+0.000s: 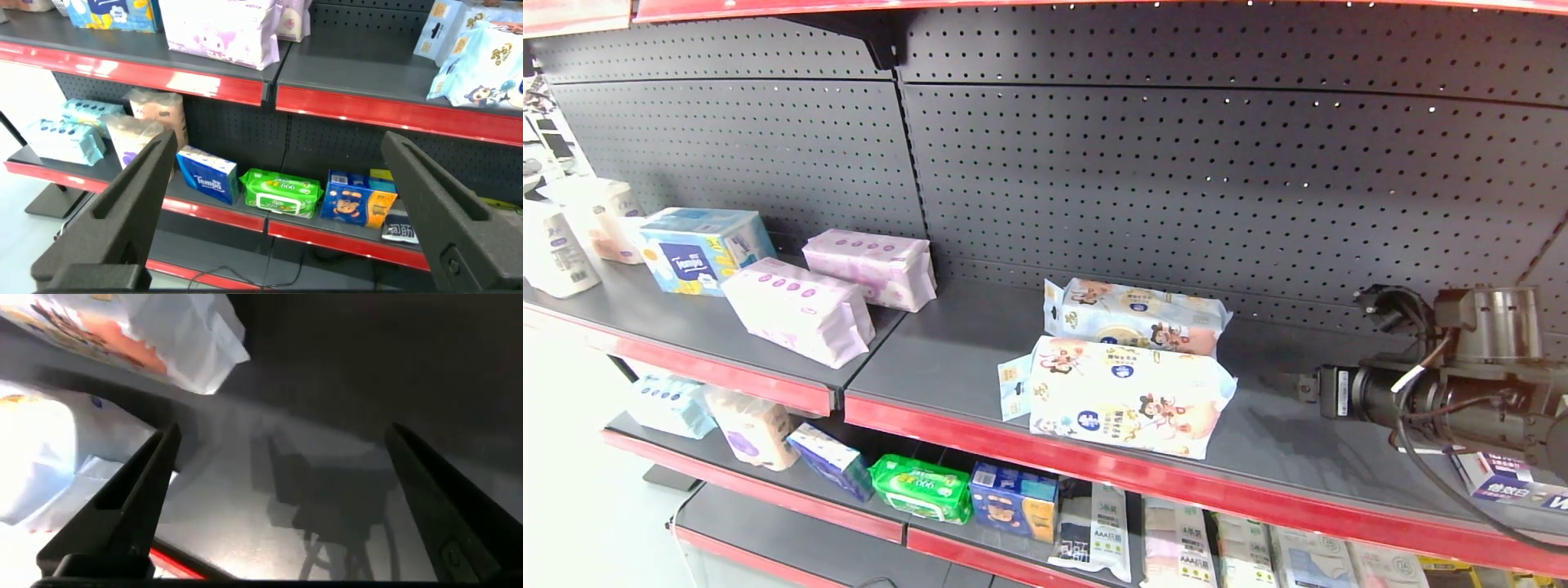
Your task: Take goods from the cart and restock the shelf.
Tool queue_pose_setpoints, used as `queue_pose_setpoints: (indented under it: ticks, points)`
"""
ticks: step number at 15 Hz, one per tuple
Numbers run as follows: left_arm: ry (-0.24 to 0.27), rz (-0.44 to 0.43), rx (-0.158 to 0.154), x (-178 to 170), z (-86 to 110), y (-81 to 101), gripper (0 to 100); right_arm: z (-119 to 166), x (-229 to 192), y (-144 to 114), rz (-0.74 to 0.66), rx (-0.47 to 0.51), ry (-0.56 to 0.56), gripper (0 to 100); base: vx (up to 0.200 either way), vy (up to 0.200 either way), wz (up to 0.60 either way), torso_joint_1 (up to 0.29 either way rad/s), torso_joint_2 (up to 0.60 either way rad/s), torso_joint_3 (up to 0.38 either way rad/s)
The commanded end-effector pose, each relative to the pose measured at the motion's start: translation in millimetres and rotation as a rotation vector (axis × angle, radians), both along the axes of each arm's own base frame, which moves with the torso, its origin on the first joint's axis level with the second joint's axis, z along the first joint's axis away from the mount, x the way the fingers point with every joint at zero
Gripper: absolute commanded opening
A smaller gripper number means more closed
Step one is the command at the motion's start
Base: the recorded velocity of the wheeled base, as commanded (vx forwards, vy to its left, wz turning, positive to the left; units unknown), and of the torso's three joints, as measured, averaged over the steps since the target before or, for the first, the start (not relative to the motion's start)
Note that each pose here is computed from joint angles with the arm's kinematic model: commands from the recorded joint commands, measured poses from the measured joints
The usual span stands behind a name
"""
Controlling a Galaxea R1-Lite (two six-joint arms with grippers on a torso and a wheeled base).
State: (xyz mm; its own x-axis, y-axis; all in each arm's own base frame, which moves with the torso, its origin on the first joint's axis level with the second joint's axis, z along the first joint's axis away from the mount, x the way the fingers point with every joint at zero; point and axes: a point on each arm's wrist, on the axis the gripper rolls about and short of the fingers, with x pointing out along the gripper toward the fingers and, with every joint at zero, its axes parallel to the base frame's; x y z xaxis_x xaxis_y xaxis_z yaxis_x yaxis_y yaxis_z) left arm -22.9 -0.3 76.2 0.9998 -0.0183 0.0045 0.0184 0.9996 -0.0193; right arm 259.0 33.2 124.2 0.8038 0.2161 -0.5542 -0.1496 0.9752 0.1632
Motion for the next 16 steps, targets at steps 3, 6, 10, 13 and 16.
queue_pose_setpoints:
  ticks: [3, 6, 10, 13, 16]
  points:
    - [0.000, 0.000, -0.001, 0, 0.0, 0.0, 100, -11, -4, 18, 0.049, -0.019, 0.085, 100, 0.000, 0.000, 0.00, 0.000, 0.00, 0.000]
    - [0.000, 0.000, -0.001, 0, 0.0, 0.0, 100, -11, -5, 26, 0.069, -0.009, 0.087, 100, 0.000, 0.000, 0.00, 0.000, 0.00, 0.000]
    - [0.000, 0.000, -0.001, 0, 0.0, 0.0, 100, -10, -4, 34, 0.076, 0.015, 0.092, 100, 0.000, 0.000, 0.00, 0.000, 0.00, 0.000]
    - [0.000, 0.000, -0.001, 0, 0.0, 0.0, 100, -10, -6, 39, 0.082, 0.037, 0.099, 100, 0.000, 0.000, 0.00, 0.000, 0.00, 0.000]
    - [0.000, 0.000, -0.001, 0, 0.0, 0.0, 100, -10, -7, 45, 0.104, 0.035, 0.098, 100, 0.000, 0.000, 0.00, 0.000, 0.00, 0.000]
